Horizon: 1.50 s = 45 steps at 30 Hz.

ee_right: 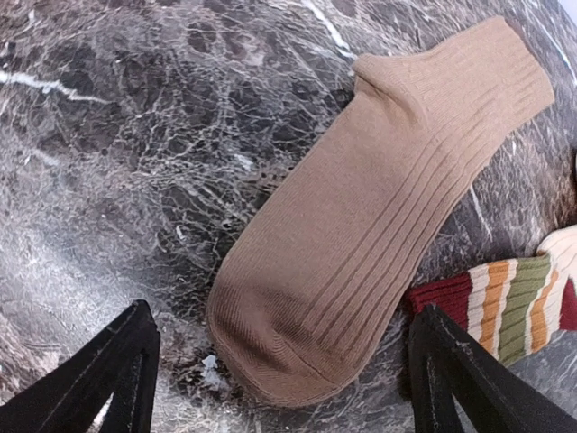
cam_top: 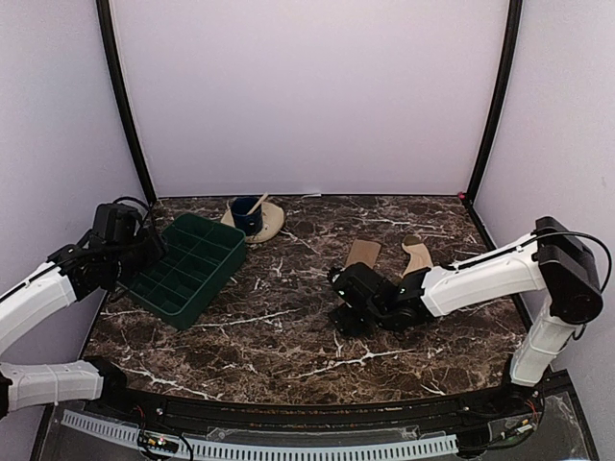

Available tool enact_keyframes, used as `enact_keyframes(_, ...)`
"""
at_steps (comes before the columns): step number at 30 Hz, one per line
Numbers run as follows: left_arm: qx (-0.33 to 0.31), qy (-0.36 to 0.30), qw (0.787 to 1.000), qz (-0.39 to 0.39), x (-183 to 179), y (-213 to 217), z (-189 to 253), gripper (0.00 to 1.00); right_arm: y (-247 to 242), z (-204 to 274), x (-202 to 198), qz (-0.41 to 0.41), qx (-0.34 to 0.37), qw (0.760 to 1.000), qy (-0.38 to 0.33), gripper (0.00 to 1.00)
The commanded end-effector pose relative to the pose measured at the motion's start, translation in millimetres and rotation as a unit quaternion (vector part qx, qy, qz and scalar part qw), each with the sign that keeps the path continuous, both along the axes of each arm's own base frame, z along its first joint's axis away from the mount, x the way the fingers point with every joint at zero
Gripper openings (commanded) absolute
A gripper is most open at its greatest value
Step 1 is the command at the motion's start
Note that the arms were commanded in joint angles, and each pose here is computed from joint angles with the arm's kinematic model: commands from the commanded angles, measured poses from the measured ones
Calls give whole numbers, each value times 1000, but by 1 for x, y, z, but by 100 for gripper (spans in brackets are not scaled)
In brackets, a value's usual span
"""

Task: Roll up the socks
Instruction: Move the storage box to the corner of the board, then pick up the sock from the center of the board.

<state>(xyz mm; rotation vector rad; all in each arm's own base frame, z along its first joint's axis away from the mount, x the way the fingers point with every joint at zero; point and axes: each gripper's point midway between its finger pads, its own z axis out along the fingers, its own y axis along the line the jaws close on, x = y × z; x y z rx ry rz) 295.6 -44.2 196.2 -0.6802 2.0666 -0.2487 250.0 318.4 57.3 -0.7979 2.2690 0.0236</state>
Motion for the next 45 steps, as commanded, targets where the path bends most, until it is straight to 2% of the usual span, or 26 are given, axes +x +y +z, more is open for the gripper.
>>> enact_keyframes(1,35,-36,995,-83,17,-35,19,65,5,1,-7,38,-42,998,8,87)
enact_keyframes(7,42,-28,988,-146,26,-68,14,65,3,4,-12,55,-70,996,24,82)
enact_keyframes(16,45,-27,980,-193,30,-94,12,64,-12,-6,-19,73,-127,988,57,77)
enact_keyframes(37,39,-18,973,-225,40,-117,8,63,-16,-23,-7,116,-112,981,109,56)
enact_keyframes(45,37,-14,973,-227,41,-119,5,63,-15,-24,-13,130,-104,977,130,25)
